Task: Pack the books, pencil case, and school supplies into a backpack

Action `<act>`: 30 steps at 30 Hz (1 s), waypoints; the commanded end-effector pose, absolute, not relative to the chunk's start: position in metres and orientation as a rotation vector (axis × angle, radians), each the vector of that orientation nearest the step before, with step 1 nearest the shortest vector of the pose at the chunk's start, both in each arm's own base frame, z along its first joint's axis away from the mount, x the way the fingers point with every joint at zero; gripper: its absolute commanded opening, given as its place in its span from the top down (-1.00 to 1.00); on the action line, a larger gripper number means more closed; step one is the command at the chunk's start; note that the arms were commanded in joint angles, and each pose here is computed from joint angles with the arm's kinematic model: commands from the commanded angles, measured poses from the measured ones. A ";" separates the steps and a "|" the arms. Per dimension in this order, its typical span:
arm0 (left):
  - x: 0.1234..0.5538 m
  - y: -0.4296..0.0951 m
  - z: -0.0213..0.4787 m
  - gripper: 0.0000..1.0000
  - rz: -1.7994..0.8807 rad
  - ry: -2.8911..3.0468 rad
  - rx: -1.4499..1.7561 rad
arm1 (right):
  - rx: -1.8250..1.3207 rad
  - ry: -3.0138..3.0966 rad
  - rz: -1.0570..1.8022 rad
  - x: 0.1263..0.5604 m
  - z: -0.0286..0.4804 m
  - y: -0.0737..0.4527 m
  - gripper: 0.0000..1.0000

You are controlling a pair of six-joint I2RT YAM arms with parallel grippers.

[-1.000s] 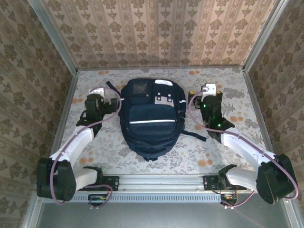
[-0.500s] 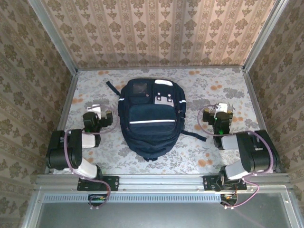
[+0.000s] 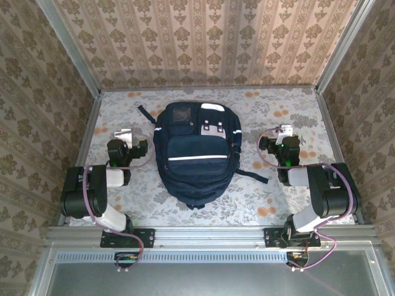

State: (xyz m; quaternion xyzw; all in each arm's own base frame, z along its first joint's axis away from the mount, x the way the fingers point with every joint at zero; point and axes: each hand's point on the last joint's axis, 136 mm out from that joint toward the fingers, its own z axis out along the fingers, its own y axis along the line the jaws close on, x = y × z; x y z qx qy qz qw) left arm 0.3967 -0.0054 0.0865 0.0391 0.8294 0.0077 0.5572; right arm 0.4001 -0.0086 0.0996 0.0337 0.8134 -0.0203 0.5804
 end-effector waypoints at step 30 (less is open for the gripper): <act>0.399 -0.007 0.093 -1.00 0.041 1.937 0.118 | 0.038 1.906 -0.035 0.400 0.099 -0.001 -1.00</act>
